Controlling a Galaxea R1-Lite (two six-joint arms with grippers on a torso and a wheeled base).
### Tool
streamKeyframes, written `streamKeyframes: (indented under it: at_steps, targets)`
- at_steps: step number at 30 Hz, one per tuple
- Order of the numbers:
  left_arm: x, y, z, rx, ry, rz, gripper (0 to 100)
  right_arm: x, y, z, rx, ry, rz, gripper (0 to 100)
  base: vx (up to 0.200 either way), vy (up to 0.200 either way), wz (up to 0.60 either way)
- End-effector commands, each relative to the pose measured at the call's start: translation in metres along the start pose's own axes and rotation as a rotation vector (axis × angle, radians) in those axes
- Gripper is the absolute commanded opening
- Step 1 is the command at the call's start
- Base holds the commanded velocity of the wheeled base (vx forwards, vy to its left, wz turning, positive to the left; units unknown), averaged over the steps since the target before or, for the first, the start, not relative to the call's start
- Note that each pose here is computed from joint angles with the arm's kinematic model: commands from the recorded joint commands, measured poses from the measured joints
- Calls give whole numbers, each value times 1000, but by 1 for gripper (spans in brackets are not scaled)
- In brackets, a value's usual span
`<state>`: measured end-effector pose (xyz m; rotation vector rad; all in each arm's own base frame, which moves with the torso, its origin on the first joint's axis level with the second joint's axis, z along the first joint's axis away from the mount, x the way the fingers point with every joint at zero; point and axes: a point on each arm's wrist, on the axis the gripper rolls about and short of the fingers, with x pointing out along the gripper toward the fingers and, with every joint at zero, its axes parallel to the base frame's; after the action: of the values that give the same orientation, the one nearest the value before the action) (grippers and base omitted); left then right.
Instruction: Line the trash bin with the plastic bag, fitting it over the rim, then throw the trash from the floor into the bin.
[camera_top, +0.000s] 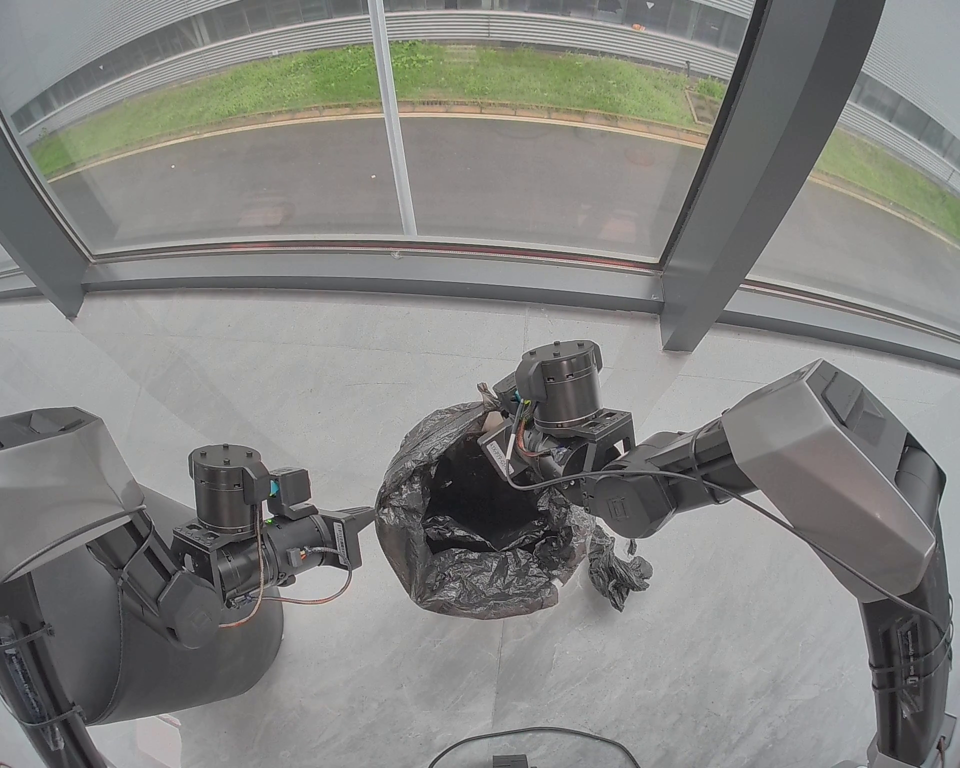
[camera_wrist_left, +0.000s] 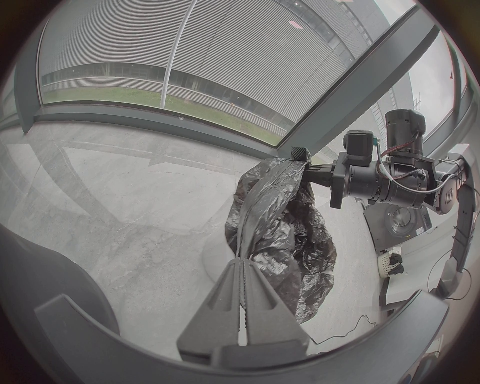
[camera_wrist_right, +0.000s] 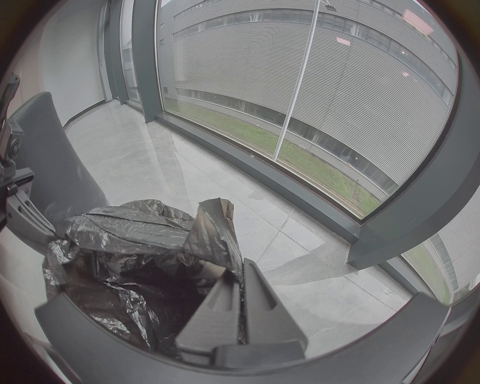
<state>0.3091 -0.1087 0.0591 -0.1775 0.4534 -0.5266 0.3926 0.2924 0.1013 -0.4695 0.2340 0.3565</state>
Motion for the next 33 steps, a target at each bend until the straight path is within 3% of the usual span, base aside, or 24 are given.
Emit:
streamKeyframes:
  at_steps: [1, 16, 24, 33]
  targets:
    - [-1, 7, 6, 1, -9, 22, 0, 14, 4, -11, 6, 14, -5, 0, 0, 0, 0]
    - [5, 12, 15, 17, -31, 32, 0, 43, 7, -12, 74, -55, -40, 0, 0, 0, 0]
    - [7, 27, 17, -1, -30, 69, 0, 49, 10, -15, 100, -65, -43, 0, 0, 0, 0]
    - [1, 27, 18, -29, -37, 65, 0, 57, 13, -13, 123, -89, -49, 0, 0, 0, 0]
